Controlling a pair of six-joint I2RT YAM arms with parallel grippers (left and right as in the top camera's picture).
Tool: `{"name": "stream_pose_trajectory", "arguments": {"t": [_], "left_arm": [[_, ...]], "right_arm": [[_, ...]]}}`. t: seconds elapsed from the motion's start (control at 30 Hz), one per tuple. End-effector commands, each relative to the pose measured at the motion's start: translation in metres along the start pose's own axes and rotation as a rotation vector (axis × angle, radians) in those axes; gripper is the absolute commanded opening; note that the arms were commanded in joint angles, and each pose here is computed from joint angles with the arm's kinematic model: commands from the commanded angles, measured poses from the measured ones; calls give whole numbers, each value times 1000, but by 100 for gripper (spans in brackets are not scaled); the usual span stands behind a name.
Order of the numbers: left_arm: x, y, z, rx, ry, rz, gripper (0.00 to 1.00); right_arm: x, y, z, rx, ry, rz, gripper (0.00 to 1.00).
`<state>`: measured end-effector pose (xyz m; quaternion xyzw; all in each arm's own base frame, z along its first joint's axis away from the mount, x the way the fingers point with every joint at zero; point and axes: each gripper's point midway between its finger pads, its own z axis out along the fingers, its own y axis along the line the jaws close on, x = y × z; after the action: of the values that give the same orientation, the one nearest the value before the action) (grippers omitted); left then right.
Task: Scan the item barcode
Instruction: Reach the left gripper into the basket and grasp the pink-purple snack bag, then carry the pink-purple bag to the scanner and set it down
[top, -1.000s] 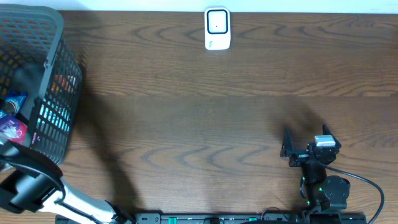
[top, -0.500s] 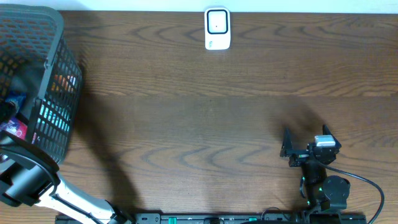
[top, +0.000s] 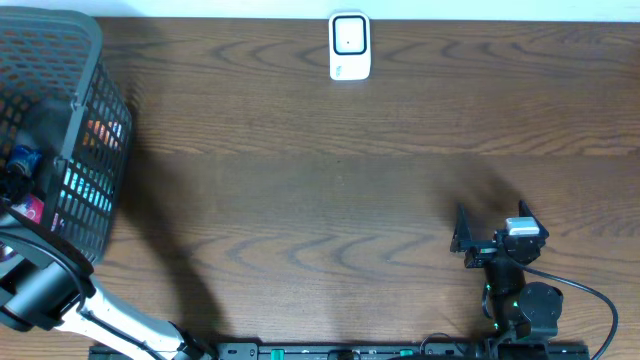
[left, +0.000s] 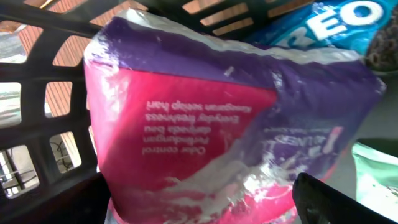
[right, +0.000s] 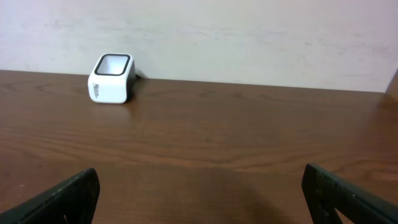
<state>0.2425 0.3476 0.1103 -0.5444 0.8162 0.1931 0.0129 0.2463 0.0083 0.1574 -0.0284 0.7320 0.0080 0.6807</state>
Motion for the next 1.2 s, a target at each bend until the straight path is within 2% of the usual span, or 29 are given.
{"name": "stream_pose_trajectory", "arguments": {"t": [0.0,0.13,0.27,0.33,0.4,0.43,0.47,0.63,0.77,0.87,1.0,1.13,1.17], "left_arm": [[1,8,10,-19,19,-21,93],[2,10,14,-18,26,-28,93],[7,3,22,8,39,-27,75],[11,-2,25,32,52,-25,58],[13,-7,25,56,61,-26,33],[13,-9,25,69,64,-26,11],[13,-9,24,76,63,-27,7],[11,-15,1,152,49,-36,7],[-5,-25,-51,325,-36,-67,7],[-21,-29,-111,497,-170,-88,7],[-36,-29,-216,780,-412,-104,7],[-26,-11,-316,971,-659,-84,7],[-23,-8,-330,999,-683,-102,7]], "right_arm": [[1,1,0,-6,1,-8,99],[1,1,0,-6,1,-8,99],[1,1,0,-6,1,-8,99],[1,1,0,-6,1,-8,99],[1,1,0,-6,1,-8,99],[1,1,0,-6,1,-8,99],[1,1,0,-6,1,-8,99],[1,1,0,-6,1,-8,100],[1,1,0,-6,1,-8,99],[1,1,0,-6,1,-8,99],[1,1,0,-6,1,-8,99],[1,1,0,-6,1,-8,99],[1,1,0,-6,1,-8,99]]}}
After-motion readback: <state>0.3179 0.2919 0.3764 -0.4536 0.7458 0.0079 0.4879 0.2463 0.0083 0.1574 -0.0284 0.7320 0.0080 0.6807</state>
